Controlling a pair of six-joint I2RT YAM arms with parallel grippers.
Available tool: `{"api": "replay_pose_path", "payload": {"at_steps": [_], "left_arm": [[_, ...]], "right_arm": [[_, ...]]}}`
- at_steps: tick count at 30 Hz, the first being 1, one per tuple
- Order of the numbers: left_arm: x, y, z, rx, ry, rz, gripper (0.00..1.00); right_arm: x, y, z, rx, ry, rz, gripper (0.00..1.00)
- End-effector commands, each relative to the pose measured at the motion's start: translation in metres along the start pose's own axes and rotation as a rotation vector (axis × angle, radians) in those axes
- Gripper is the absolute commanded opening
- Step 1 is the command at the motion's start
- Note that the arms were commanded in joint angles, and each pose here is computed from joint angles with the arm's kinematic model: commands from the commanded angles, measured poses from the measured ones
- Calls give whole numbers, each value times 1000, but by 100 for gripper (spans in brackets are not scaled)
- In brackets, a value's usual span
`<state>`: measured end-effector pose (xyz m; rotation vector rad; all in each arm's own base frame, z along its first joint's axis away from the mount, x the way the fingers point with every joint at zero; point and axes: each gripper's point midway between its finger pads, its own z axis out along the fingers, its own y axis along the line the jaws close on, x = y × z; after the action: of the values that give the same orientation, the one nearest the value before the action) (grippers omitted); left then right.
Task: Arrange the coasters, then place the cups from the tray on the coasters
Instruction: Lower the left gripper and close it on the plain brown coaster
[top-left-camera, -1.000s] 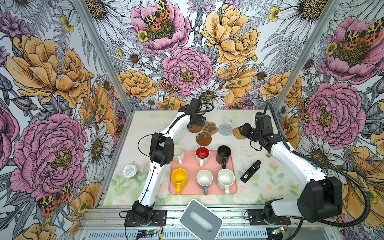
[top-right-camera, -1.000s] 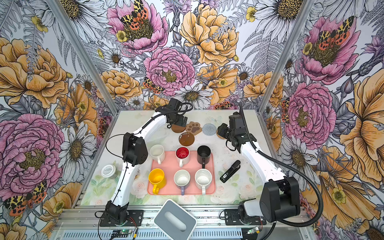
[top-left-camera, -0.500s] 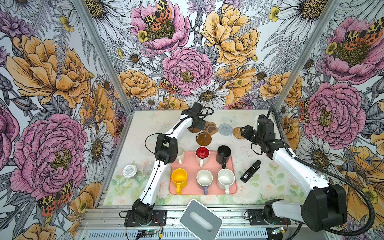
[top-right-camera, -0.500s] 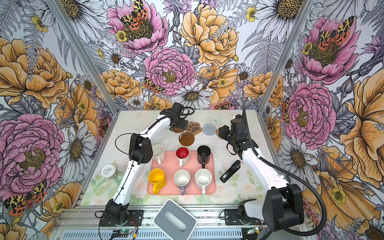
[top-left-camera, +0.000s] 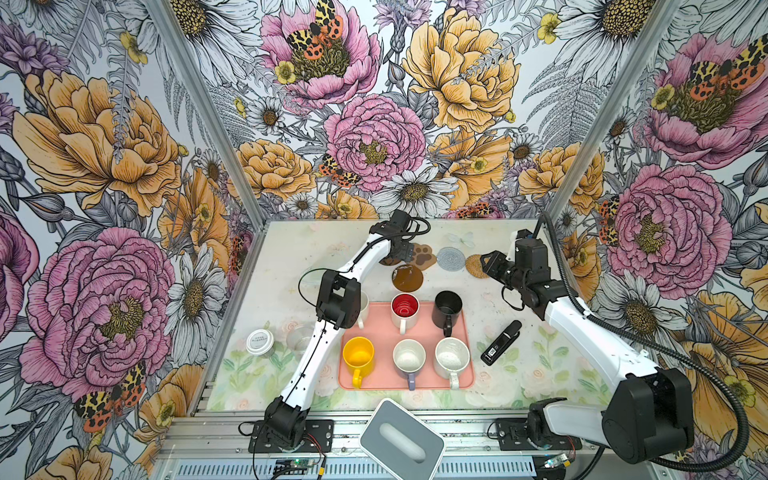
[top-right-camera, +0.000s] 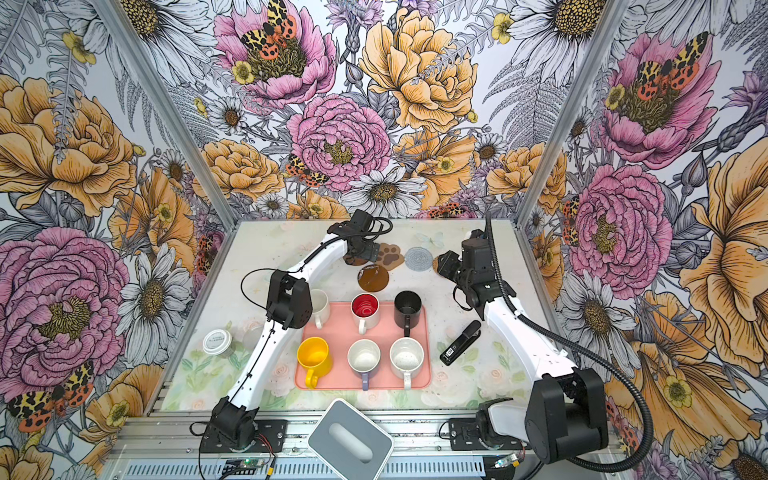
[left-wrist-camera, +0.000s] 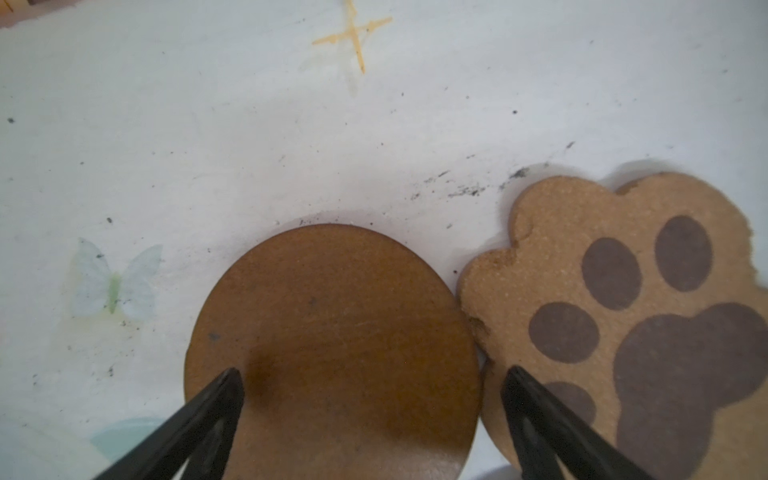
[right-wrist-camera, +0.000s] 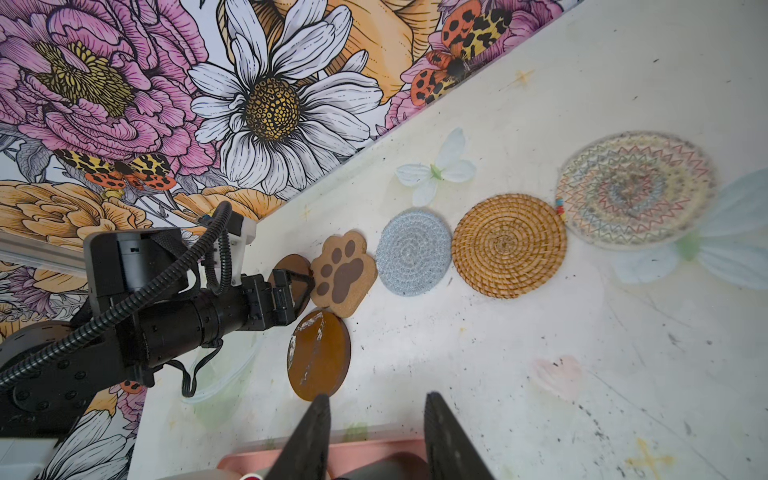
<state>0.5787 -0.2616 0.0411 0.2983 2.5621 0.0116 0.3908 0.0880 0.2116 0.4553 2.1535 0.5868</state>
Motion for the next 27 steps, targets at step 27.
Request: {"api": "replay_pose_path", "payload": {"at_steps": [27], "left_arm": [[34, 53, 22, -52, 115, -114, 97]], "right_arm": [[-1, 1, 6, -20, -6, -1, 39]]}}
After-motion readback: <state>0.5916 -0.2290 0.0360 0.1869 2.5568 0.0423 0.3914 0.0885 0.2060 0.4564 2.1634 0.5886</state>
